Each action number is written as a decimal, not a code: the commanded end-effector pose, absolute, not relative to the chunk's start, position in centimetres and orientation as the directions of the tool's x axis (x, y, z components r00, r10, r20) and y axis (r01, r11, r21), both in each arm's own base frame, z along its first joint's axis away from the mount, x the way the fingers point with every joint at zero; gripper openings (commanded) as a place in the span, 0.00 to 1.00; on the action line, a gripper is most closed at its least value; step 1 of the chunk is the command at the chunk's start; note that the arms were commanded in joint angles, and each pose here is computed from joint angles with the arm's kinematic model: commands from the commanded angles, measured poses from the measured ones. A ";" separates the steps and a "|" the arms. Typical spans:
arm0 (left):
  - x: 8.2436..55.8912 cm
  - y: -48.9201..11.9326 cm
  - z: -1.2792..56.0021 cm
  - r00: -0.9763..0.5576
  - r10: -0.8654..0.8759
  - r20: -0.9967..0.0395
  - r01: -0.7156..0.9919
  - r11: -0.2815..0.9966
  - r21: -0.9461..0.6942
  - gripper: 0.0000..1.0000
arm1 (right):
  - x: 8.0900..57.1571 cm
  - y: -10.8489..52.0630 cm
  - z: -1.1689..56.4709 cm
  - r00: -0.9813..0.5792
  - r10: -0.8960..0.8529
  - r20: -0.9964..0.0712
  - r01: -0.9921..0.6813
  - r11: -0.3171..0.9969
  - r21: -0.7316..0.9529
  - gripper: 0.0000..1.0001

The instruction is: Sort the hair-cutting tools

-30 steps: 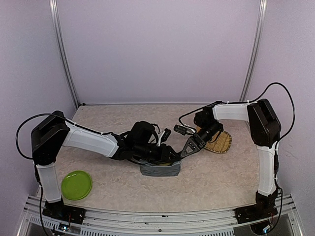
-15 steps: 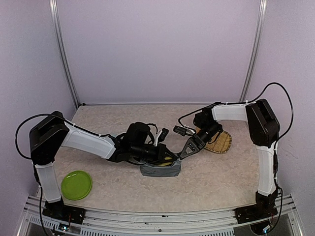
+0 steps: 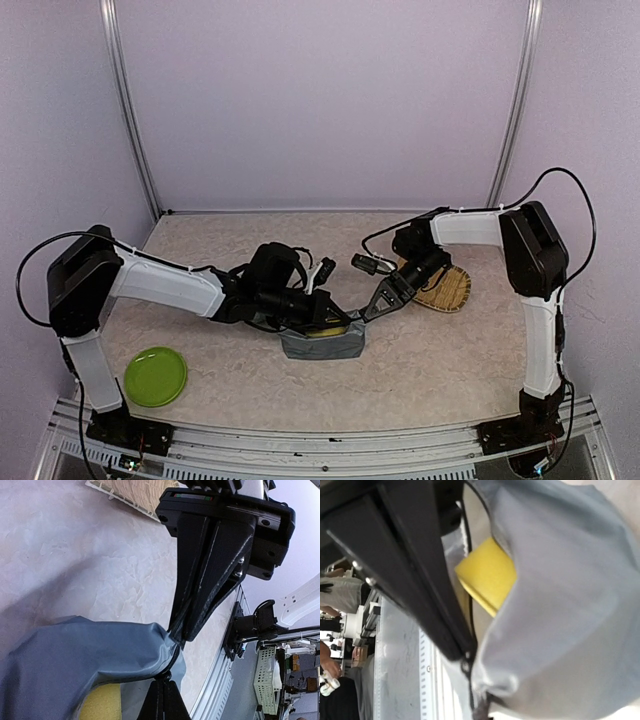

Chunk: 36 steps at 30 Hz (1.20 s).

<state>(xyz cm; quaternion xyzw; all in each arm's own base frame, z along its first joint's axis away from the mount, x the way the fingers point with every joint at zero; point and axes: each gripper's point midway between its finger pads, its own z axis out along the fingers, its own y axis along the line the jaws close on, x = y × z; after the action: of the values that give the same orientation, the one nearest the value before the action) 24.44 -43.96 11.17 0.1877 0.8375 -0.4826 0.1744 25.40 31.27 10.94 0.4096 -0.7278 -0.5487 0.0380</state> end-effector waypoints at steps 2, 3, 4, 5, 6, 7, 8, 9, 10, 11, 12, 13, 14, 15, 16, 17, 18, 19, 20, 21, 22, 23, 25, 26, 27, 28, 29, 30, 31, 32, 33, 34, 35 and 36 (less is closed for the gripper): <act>24.5 -41.0 10.2 -0.880 0.159 -0.448 0.454 0.557 -0.695 0.00 | 26.9 29.5 10.5 -0.658 -0.651 -0.379 -0.606 0.158 0.780 0.00; 24.4 -40.8 10.1 -0.883 0.160 -0.442 0.449 0.565 -0.693 0.00 | 27.0 29.2 10.4 -0.658 -0.651 -0.377 -0.611 0.170 0.773 0.00; 24.4 -40.5 10.1 -0.884 0.161 -0.439 0.445 0.575 -0.686 0.00 | 27.2 29.0 10.4 -0.660 -0.649 -0.378 -0.618 0.181 0.765 0.00; 24.3 -40.3 10.1 -0.884 0.162 -0.438 0.444 0.584 -0.680 0.00 | 27.4 28.7 10.3 -0.664 -0.648 -0.373 -0.620 0.198 0.759 0.00; 24.2 -39.9 10.2 -0.885 0.162 -0.436 0.440 0.595 -0.672 0.00 | 27.9 28.3 10.3 -0.665 -0.646 -0.376 -0.631 0.216 0.745 0.00; 24.2 -39.6 10.3 -0.885 0.162 -0.436 0.438 0.605 -0.665 0.00 | 28.3 27.9 10.1 -0.665 -0.647 -0.373 -0.642 0.240 0.728 0.00; 24.2 -39.3 10.6 -0.885 0.161 -0.437 0.435 0.616 -0.656 0.00 | 28.7 27.4 10.1 -0.664 -0.648 -0.373 -0.654 0.262 0.709 0.00; 24.3 -38.9 10.7 -0.884 0.157 -0.439 0.432 0.632 -0.644 0.00 | 29.0 27.0 10.0 -0.665 -0.647 -0.373 -0.662 0.281 0.695 0.00; 24.3 -38.5 10.8 -0.885 0.157 -0.438 0.428 0.644 -0.634 0.00 | 29.4 26.6 10.0 -0.669 -0.642 -0.376 -0.667 0.294 0.684 0.00; 24.2 -38.0 10.9 -0.885 0.158 -0.437 0.425 0.655 -0.625 0.00 | 29.7 26.2 10.1 -0.674 -0.635 -0.378 -0.668 0.304 0.679 0.00; 24.1 -37.7 11.0 -0.885 0.157 -0.439 0.424 0.663 -0.617 0.00 | 29.9 25.9 10.2 -0.677 -0.631 -0.378 -0.668 0.313 0.675 0.00; 24.1 -37.3 11.2 -0.885 0.155 -0.439 0.421 0.669 -0.612 0.00 | 30.1 25.6 10.1 -0.680 -0.629 -0.375 -0.668 0.321 0.672 0.00; 23.9 -36.9 11.2 -0.887 0.154 -0.435 0.415 0.678 -0.607 0.00 | 30.2 25.4 10.0 -0.683 -0.627 -0.373 -0.667 0.330 0.667 0.00; 23.9 -36.5 11.2 -0.888 0.151 -0.434 0.411 0.684 -0.603 0.00 | 30.3 25.2 9.9 -0.687 -0.625 -0.371 -0.667 0.338 0.664 0.00; 23.8 -36.2 11.2 -0.890 0.150 -0.431 0.407 0.689 -0.599 0.00 | 30.4 24.9 9.8 -0.689 -0.622 -0.371 -0.667 0.345 0.661 0.00; 23.8 -35.9 11.0 -0.892 0.148 -0.427 0.400 0.698 -0.595 0.00 | 30.5 24.9 9.7 -0.690 -0.621 -0.371 -0.668 0.348 0.658 0.00; 23.7 -35.6 10.9 -0.894 0.144 -0.424 0.394 0.703 -0.592 0.00 | 30.5 24.8 9.7 -0.692 -0.620 -0.369 -0.665 0.351 0.659 0.00; 23.6 -35.3 10.8 -0.896 0.142 -0.420 0.389 0.706 -0.591 0.00 | 30.4 24.8 9.6 -0.694 -0.619 -0.368 -0.664 0.351 0.660 0.00; 23.6 -35.1 10.7 -0.898 0.140 -0.418 0.385 0.709 -0.591 0.00 | 30.5 24.7 9.6 -0.695 -0.617 -0.368 -0.663 0.352 0.661 0.00; 23.5 -34.9 10.5 -0.900 0.140 -0.413 0.380 0.713 -0.589 0.00 | 30.4 24.7 9.6 -0.695 -0.617 -0.368 -0.663 0.351 0.661 0.00; 23.4 -34.7 10.3 -0.903 0.138 -0.407 0.374 0.718 -0.586 0.00 | 30.4 24.8 9.6 -0.695 -0.618 -0.368 -0.662 0.352 0.661 0.00; 23.3 -34.5 10.1 -0.905 0.138 -0.403 0.370 0.722 -0.584 0.00 | 30.5 24.7 9.6 -0.695 -0.617 -0.370 -0.664 0.353 0.659 0.00; 23.3 -34.3 9.9 -0.907 0.133 -0.400 0.363 0.728 -0.582 0.00 | 30.5 24.7 9.7 -0.693 -0.617 -0.373 -0.667 0.353 0.656 0.00; 23.4 -34.3 10.0 -0.906 0.129 -0.402 0.362 0.729 -0.581 0.00 | 30.4 24.7 9.8 -0.692 -0.616 -0.376 -0.669 0.350 0.656 0.00; 23.5 -34.4 10.3 -0.904 0.126 -0.408 0.364 0.726 -0.583 0.00 | 30.3 24.8 10.1 -0.690 -0.614 -0.383 -0.669 0.339 0.661 0.00; 23.7 -34.5 10.7 -0.900 0.122 -0.418 0.369 0.723 -0.584 0.07 | 30.2 25.0 10.4 -0.684 -0.614 -0.394 -0.672 0.321 0.668 0.00; 23.9 -34.7 11.1 -0.895 0.120 -0.431 0.377 0.720 -0.583 0.12 | 30.2 25.1 11.0 -0.678 -0.611 -0.409 -0.678 0.305 0.668 0.03; 24.1 -35.0 11.8 -0.886 0.120 -0.447 0.390 0.715 -0.581 0.17 | 30.2 25.3 11.6 -0.668 -0.610 -0.426 -0.688 0.290 0.665 0.09; 24.4 -35.3 12.7 -0.874 0.121 -0.471 0.409 0.706 -0.578 0.22 | 30.3 25.4 12.4 -0.654 -0.607 -0.452 -0.705 0.273 0.654 0.16; 24.7 -35.5 13.7 -0.859 0.121 -0.497 0.428 0.703 -0.568 0.28 | 30.4 25.4 13.3 -0.637 -0.608 -0.475 -0.726 0.265 0.635 0.24; 25.1 -35.6 14.9 -0.840 0.120 -0.530 0.448 0.706 -0.549 0.33 | 30.7 25.2 13.9 -0.617 -0.613 -0.494 -0.751 0.272 0.602 0.33; 25.6 -35.4 16.1 -0.821 0.116 -0.559 0.461 0.714 -0.527 0.37 | 31.0 25.0 14.8 -0.596 -0.615 -0.517 -0.777 0.278 0.565 0.76; 26.1 -35.1 17.1 -0.801 0.114 -0.588 0.471 0.728 -0.499 0.41 | 31.4 24.7 15.6 -0.575 -0.617 -0.537 -0.800 0.289 0.526 0.97; 26.7 -34.6 18.4 -0.774 0.112 -0.623 0.481 0.744 -0.464 0.45 | 31.8 24.4 16.4 -0.556 -0.617 -0.556 -0.820 0.299 0.489 1.00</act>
<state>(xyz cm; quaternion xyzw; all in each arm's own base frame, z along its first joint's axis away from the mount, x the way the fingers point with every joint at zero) 24.32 -35.36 12.34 0.1512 0.9052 -0.3430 0.2003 30.08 25.32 11.22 0.4111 -0.8037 -0.4280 -0.0429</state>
